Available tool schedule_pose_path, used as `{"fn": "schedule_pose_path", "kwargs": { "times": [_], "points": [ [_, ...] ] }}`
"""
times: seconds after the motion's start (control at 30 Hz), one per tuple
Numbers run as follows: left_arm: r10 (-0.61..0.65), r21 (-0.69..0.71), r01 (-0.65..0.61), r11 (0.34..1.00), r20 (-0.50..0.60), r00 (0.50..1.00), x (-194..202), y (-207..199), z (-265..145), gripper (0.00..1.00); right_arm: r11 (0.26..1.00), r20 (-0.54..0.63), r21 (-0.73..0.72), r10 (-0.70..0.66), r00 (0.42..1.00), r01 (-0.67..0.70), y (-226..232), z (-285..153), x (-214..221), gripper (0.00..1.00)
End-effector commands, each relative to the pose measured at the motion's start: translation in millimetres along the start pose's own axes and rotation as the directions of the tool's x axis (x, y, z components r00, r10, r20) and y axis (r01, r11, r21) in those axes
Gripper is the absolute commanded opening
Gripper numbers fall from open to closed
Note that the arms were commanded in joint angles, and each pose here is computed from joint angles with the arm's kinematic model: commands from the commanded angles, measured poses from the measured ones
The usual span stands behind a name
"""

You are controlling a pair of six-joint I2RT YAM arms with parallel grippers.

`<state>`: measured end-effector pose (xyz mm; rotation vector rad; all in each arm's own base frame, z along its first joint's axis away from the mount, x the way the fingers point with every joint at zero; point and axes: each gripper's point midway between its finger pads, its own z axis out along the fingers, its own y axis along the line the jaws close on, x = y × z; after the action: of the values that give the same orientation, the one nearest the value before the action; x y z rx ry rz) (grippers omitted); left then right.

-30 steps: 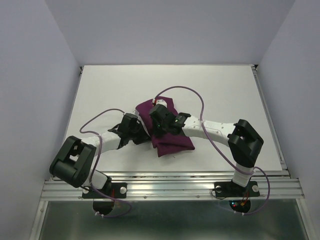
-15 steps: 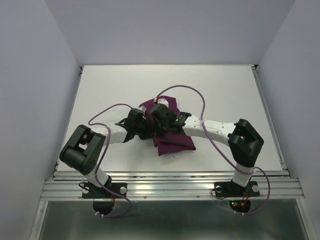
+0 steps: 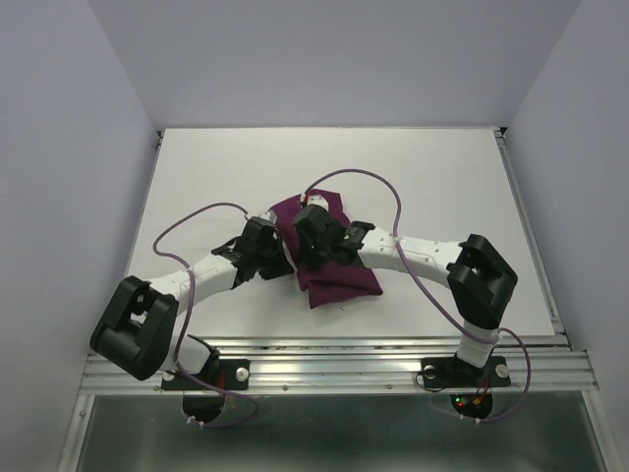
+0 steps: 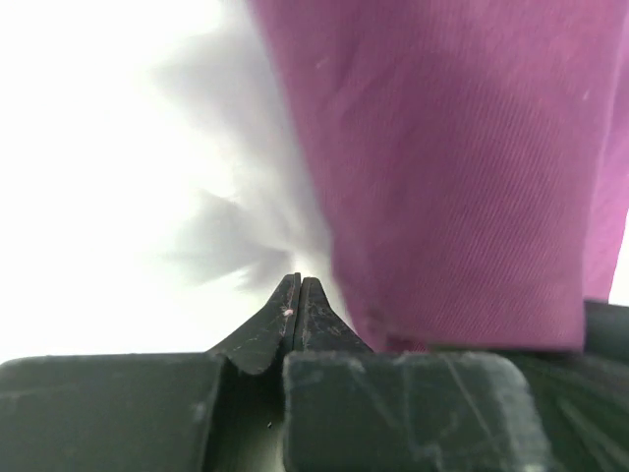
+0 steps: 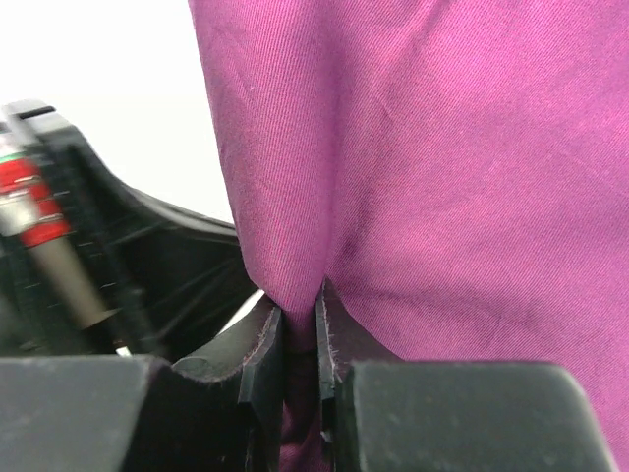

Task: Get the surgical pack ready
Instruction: Pack the surgical kit at the center of the board.

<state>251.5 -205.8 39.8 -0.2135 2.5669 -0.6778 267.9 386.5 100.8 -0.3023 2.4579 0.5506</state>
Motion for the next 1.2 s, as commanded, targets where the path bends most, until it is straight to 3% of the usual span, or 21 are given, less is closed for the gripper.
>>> {"fn": "schedule_pose_path", "kwargs": {
  "times": [0.0, 0.5, 0.53, 0.57, 0.67, 0.83, 0.9, 1.0, 1.03, 1.17],
  "points": [
    [0.029, -0.136, -0.030, 0.990, -0.005, 1.000, 2.7, 25.6, -17.7, 0.00, 0.988, 0.097, -0.149, 0.044, 0.994, -0.029, 44.4, -5.4, -31.9, 0.01],
    [-0.016, -0.132, 0.032, 0.991, 0.121, 0.992, -42.1, 33.4, -56.4, 0.00, 0.964, -0.023, -0.264, 0.005, 1.000, -0.011, 66.9, 24.1, -3.6, 0.02],
    [-0.022, -0.131, 0.039, 0.991, 0.127, 0.992, -46.7, 33.7, -56.5, 0.00, 0.963, -0.027, -0.269, 0.004, 1.000, -0.011, 68.3, 25.6, -3.2, 0.24],
    [-0.020, -0.124, 0.036, 0.992, 0.126, 0.992, -47.7, 31.6, -57.0, 0.00, 0.963, -0.029, -0.269, 0.004, 1.000, -0.011, 68.2, 25.6, -2.8, 0.35],
    [-0.020, -0.095, 0.032, 0.995, 0.125, 0.992, -53.6, 23.6, -54.5, 0.00, 0.966, 0.004, -0.258, 0.009, 1.000, -0.007, 67.3, 19.2, -11.7, 0.61],
    [-0.011, -0.015, 0.013, 1.000, 0.150, 0.989, -69.8, 0.7, -57.1, 0.00, 0.979, 0.091, -0.202, 0.006, 0.996, 0.012, 55.4, -5.4, -32.5, 0.73],
    [-0.004, 0.022, 0.001, 1.000, 0.142, 0.990, -72.5, -8.6, -54.7, 0.00, 0.984, 0.133, -0.175, 0.030, 0.991, -0.006, 38.9, -20.6, -44.0, 0.73],
    [0.013, 0.075, -0.021, 0.997, 0.114, 0.993, -72.0, -20.9, -50.0, 0.00, 0.986, 0.154, -0.163, 0.043, 0.987, -0.018, 25.0, -36.4, -44.5, 0.63],
    [0.022, 0.099, -0.030, 0.995, 0.083, 0.996, -63.5, -25.7, -48.0, 0.00, 0.987, 0.156, -0.159, 0.048, 0.987, -0.023, 16.3, -43.6, -41.7, 0.48],
    [0.057, 0.154, -0.052, 0.987, -0.032, 0.998, -20.0, -31.7, -43.8, 0.00, 0.979, 0.084, -0.202, 0.048, 0.995, -0.030, 9.5, -54.5, -11.1, 0.14]
  ]
}}
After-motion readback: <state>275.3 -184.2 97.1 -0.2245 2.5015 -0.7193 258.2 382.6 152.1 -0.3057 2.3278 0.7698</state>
